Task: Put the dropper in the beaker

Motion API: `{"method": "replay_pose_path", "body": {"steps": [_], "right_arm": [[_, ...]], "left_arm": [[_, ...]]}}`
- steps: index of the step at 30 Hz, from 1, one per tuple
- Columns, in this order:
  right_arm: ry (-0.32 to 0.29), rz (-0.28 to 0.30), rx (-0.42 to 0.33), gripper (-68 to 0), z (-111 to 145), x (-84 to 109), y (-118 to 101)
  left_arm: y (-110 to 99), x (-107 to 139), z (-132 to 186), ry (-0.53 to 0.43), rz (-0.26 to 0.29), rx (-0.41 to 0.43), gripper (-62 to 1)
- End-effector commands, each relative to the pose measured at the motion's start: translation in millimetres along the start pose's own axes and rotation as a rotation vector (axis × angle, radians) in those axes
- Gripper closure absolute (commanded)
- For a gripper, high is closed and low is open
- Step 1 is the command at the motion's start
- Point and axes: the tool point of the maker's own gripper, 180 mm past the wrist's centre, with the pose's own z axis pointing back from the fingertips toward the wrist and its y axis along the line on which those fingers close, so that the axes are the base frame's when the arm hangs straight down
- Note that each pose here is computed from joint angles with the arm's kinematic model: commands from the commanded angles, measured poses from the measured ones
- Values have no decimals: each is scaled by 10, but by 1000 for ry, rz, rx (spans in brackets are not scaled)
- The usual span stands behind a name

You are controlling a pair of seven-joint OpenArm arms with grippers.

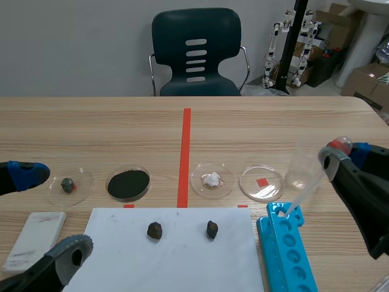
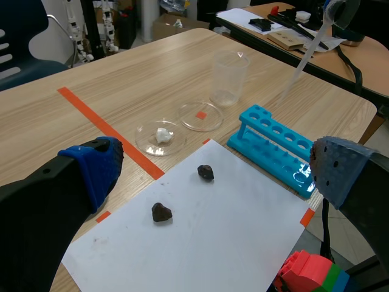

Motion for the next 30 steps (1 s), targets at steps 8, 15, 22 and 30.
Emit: {"method": "replay_pose_path", "body": {"steps": [8, 15, 22, 30], "right_arm": [[-22, -3, -94, -11, -1, 44, -163], [-23, 1, -96, -11, 0, 47, -173], [-74, 57, -121, -11, -76, 168, -327], [-170, 166, -177, -11, -244, 428, -640]], "left_arm": [[-7, 75, -15, -35, 10, 1, -623], [-7, 75, -15, -35, 10, 1, -623], [-7, 75, -15, -35, 10, 1, -623], [-7, 75, -15, -35, 10, 1, -623]]}}
